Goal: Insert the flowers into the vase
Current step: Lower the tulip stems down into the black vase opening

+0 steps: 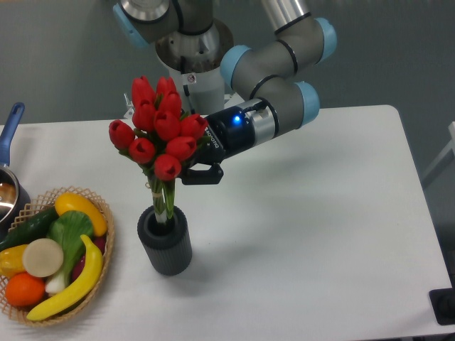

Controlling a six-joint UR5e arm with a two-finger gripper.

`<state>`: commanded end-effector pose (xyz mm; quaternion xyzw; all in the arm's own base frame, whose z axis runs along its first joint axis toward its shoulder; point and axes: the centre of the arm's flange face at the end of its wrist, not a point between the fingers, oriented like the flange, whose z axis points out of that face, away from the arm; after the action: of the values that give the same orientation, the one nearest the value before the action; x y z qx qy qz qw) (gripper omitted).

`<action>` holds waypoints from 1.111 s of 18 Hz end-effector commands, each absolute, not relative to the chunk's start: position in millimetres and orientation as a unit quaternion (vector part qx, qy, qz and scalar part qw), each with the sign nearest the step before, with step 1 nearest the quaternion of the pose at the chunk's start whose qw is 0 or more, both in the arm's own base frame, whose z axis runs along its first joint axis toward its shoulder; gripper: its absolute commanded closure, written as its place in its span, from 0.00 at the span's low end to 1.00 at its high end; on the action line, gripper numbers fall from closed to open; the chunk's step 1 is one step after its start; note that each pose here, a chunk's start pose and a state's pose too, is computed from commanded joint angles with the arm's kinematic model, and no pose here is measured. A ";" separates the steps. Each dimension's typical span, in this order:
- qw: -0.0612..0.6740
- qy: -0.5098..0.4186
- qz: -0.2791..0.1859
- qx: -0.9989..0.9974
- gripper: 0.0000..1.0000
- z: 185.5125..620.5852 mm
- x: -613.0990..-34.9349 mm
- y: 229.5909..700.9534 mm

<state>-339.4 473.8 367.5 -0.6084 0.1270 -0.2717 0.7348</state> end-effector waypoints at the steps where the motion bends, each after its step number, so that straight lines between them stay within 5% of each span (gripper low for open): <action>1: 0.733 0.123 -0.275 -0.610 0.61 362.0 -340.2 474.3; 20: 0.726 0.096 -0.282 -0.620 0.62 278.1 -347.8 481.3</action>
<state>-347.8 481.3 278.1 -0.6202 0.0962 -0.2822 0.7255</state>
